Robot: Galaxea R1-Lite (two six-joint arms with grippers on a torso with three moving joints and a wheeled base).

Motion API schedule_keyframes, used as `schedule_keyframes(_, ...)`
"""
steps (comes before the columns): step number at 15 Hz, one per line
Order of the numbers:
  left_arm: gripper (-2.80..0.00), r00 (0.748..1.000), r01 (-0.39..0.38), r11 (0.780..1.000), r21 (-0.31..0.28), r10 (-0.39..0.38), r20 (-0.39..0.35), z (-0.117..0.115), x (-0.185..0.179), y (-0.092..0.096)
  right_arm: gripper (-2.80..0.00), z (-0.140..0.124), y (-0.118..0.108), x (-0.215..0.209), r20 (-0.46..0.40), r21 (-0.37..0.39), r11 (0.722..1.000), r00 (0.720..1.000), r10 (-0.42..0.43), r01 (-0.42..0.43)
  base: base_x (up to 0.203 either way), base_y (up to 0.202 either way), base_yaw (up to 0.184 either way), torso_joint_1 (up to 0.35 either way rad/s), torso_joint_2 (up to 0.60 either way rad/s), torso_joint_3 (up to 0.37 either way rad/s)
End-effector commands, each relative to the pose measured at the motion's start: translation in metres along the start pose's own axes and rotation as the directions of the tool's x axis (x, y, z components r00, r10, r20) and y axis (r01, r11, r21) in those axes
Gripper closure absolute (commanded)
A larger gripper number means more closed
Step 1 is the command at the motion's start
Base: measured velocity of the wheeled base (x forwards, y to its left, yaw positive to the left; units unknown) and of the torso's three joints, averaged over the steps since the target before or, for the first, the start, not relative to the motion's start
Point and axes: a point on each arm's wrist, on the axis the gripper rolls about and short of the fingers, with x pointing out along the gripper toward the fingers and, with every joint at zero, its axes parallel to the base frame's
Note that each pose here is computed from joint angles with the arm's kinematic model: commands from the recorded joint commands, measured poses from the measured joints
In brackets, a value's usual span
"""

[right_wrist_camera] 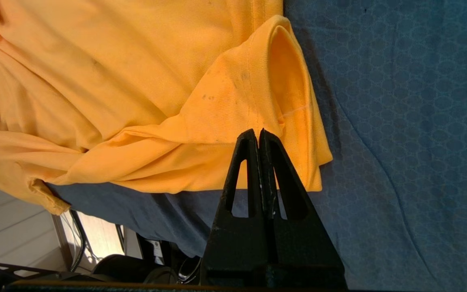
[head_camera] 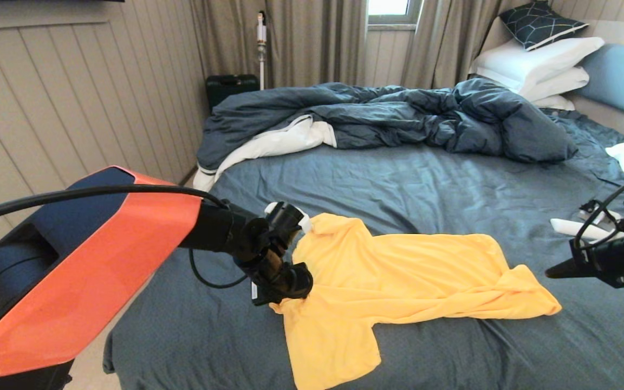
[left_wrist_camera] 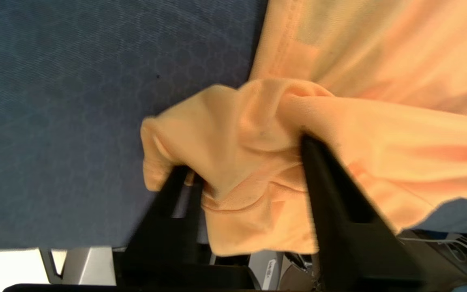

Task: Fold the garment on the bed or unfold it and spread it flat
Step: Fold the yellow T-shirt

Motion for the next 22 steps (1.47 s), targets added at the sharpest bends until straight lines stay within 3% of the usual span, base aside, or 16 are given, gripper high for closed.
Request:
schedule_keyframes(1,-2.8,1.0,0.012,1.0,-0.005,-0.012,0.015,0.001,-0.013,-0.001,0.0,-0.002,0.0,-0.001,-0.004,0.005,1.0,1.0,0.003,-0.003,0.0,0.0,0.0,0.0,0.0,0.0)
schedule_keyframes(5,-2.8,0.998,0.045,0.999,-0.015,-0.044,0.055,-0.005,-0.059,0.002,0.0,-0.004,0.003,-0.006,0.005,0.004,1.0,1.0,0.017,-0.017,0.0,0.0,0.0,0.0,0.0,0.0)
schedule_keyframes(9,-2.8,1.0,0.017,1.0,-0.021,-0.016,0.019,-0.018,-0.062,0.013,0.0,-0.006,0.006,-0.009,0.009,0.004,0.999,0.999,0.041,-0.041,0.0,0.0,0.0,0.0,0.0,0.0)
schedule_keyframes(10,0.0,1.0,0.003,1.0,-0.016,-0.003,-0.01,-0.027,-0.06,0.017,0.0,-0.006,0.007,-0.01,0.012,0.003,0.999,0.999,0.046,-0.046,0.0,0.0,0.0,0.0,0.0,0.0)
schedule_keyframes(12,0.0,0.998,-0.006,0.999,0.042,0.008,-0.059,-0.053,-0.056,0.011,0.0,-0.007,0.006,-0.01,0.012,0.005,0.999,0.999,0.05,-0.05,0.0,0.0,0.0,0.0,0.0,0.0)
schedule_keyframes(15,0.0,0.998,-0.002,0.994,0.111,0.008,-0.056,-0.078,-0.034,0.0,0.0,-0.008,0.007,-0.009,0.008,0.007,0.998,0.998,0.055,-0.055,0.0,0.0,0.0,0.0,0.0,0.0)
schedule_keyframes(22,0.0,0.992,-0.019,0.989,0.147,0.037,-0.12,-0.102,-0.018,0.0,0.0,-0.008,0.009,-0.01,0.011,0.0,0.998,0.998,0.055,-0.055,0.0,0.0,0.0,0.0,0.0,0.0)
